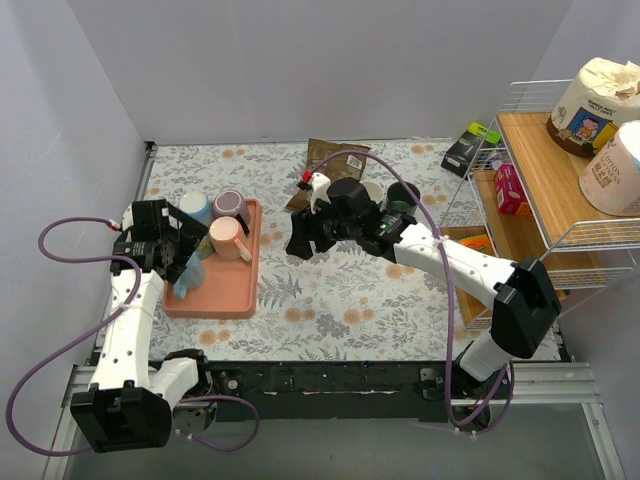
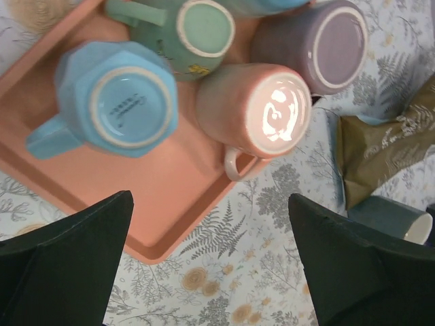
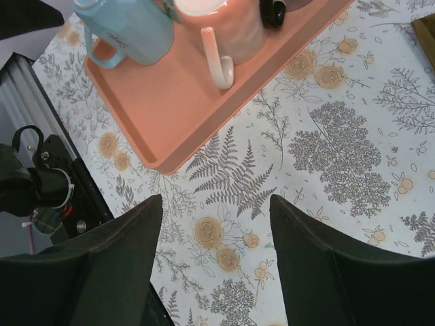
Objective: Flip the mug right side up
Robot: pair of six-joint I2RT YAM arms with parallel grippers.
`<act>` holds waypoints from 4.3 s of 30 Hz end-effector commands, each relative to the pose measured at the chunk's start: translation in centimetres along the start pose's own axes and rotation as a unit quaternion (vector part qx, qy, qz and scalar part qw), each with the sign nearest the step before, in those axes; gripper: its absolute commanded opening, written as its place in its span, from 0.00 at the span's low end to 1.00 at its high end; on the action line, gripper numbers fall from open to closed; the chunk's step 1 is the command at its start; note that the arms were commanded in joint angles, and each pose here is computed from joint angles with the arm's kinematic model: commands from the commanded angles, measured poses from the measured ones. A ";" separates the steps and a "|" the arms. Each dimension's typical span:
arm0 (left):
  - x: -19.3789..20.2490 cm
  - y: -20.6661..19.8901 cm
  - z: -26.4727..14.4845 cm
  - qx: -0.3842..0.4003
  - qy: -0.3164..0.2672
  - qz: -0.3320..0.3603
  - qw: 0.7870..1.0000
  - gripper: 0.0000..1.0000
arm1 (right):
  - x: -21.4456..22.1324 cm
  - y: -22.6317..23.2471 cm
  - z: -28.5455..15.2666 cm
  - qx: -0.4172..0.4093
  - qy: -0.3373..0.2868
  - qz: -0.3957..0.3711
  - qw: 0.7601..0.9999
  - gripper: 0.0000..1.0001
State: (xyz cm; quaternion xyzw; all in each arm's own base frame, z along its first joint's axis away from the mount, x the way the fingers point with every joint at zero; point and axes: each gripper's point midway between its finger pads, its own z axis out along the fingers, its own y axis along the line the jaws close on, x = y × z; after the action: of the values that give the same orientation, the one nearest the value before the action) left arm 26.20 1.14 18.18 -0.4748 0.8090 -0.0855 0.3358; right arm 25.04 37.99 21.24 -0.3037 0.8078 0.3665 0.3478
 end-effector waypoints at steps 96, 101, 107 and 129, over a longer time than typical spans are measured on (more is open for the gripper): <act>5.7 -25.1 -26.2 0.650 0.133 0.088 0.743 0.00 | -13.6 10.4 -11.3 -0.331 -0.203 0.211 0.897 0.77; 6.3 -24.4 -27.1 0.667 0.142 0.105 0.723 0.00 | -14.7 9.9 -11.7 -0.336 -0.232 0.211 0.888 0.76; 7.0 -23.5 -27.8 0.683 0.149 0.117 0.705 0.00 | -15.7 9.0 -12.8 -0.359 -0.255 0.220 0.870 0.71; 8.4 -22.7 -25.2 0.669 0.158 0.127 0.715 0.00 | -15.7 9.2 -11.8 -0.378 -0.224 0.237 0.867 0.01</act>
State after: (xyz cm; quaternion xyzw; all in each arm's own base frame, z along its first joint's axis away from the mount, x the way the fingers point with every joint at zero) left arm 25.64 -22.72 41.52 -0.0337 0.6635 -0.6222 0.4142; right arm 23.87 37.47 40.19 -0.0897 0.5916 0.7607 0.2517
